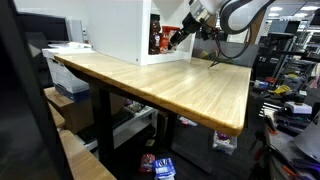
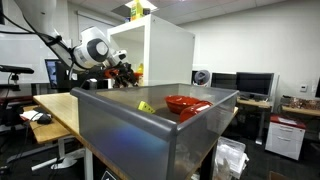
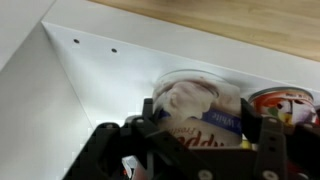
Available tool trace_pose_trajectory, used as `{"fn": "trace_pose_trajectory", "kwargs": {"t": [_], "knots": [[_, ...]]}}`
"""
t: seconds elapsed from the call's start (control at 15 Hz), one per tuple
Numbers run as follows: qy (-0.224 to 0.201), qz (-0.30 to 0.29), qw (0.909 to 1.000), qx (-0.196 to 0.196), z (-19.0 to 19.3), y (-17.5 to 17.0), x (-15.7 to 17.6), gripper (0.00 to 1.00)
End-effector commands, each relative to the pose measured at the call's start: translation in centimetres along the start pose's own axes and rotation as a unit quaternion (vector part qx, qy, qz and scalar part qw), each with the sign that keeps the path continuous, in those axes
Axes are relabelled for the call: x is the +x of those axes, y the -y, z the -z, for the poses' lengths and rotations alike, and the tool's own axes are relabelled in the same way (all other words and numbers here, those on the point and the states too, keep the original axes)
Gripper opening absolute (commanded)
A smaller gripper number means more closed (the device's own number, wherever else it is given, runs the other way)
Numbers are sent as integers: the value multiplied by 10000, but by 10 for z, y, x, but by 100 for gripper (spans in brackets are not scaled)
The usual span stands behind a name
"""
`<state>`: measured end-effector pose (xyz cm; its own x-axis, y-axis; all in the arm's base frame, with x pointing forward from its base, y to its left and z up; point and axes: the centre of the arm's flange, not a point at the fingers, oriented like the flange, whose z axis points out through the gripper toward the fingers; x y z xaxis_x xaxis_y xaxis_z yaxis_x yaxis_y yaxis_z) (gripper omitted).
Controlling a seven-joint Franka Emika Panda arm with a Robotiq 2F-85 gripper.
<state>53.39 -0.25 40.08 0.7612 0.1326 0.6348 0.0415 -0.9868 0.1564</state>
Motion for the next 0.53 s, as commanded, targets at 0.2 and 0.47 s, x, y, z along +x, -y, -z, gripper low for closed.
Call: {"fn": "trace_pose_trajectory", "kwargs": {"t": [0.2, 0.47], "knots": [[-35, 38, 10000, 65, 17, -4, 7, 100], [-44, 31, 10000, 39, 21, -7, 8, 100]]}}
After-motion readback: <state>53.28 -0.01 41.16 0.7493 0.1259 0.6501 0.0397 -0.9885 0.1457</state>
